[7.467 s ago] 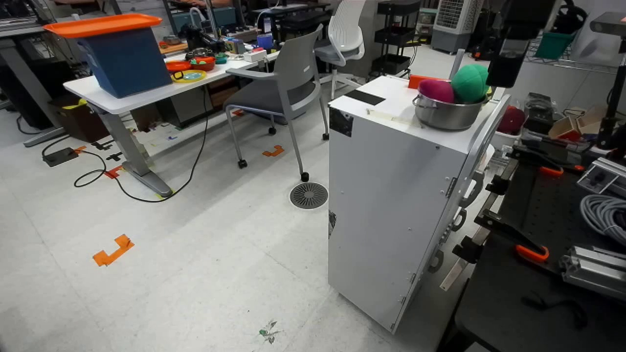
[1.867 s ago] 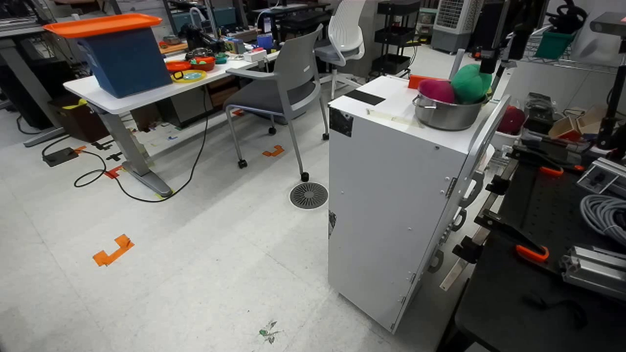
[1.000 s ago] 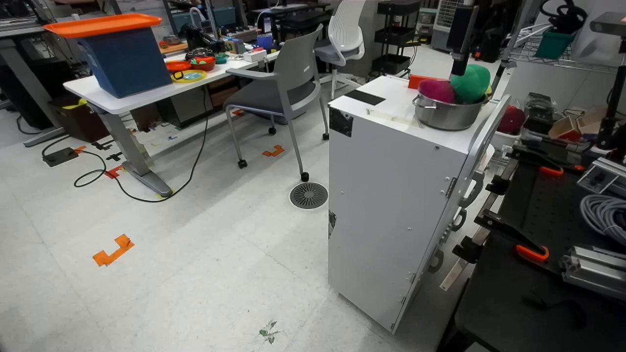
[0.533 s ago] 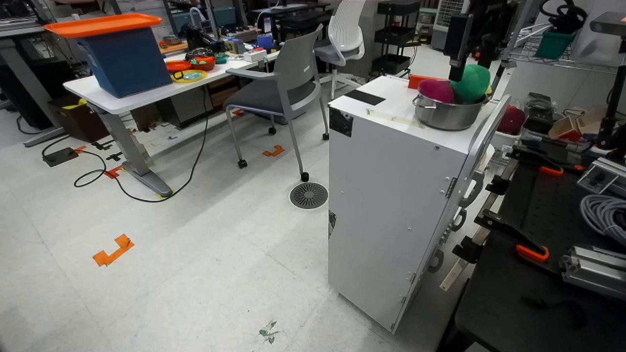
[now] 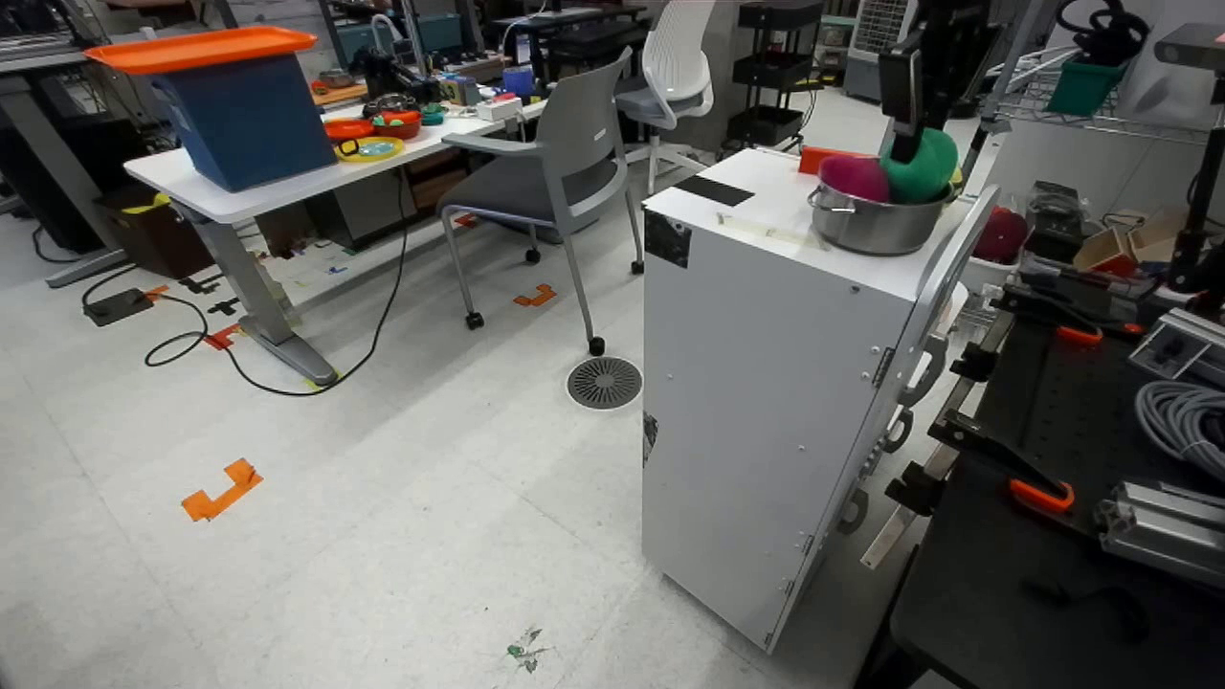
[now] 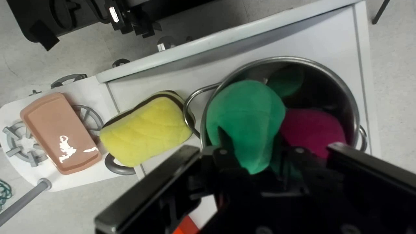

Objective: Remove the green plush toy from the silver pot and put it on the sink

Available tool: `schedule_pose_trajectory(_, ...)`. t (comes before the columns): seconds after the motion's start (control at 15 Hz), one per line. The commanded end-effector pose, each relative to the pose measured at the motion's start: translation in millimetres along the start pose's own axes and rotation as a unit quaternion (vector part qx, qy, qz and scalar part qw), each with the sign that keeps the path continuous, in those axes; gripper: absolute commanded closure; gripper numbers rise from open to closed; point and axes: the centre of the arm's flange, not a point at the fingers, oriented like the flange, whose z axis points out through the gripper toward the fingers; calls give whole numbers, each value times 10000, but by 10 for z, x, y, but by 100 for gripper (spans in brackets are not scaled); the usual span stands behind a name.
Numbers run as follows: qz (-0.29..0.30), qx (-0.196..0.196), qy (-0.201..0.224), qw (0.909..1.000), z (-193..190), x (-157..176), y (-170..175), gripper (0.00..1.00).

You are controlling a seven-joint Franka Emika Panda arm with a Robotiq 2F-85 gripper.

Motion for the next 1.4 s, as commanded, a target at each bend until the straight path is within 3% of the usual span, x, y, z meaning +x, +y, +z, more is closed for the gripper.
schedule_pose_trajectory(0.0, -7, 144, 158, 9998, -91, 7, -40, 98)
schedule_pose_trajectory(0.13, -28, 202, 220, 9995, -158, -1, -59, 95)
schedule_pose_trajectory(0.27, -54, 256, 330, 9991, -259, -13, -88, 99)
schedule_pose_trajectory(1.0, 2, 364, 1066, 9936, -960, -178, 13, 96)
schedule_pose_trajectory(1.33, 432, 434, 1236, 9904, -1131, -162, 255, 96)
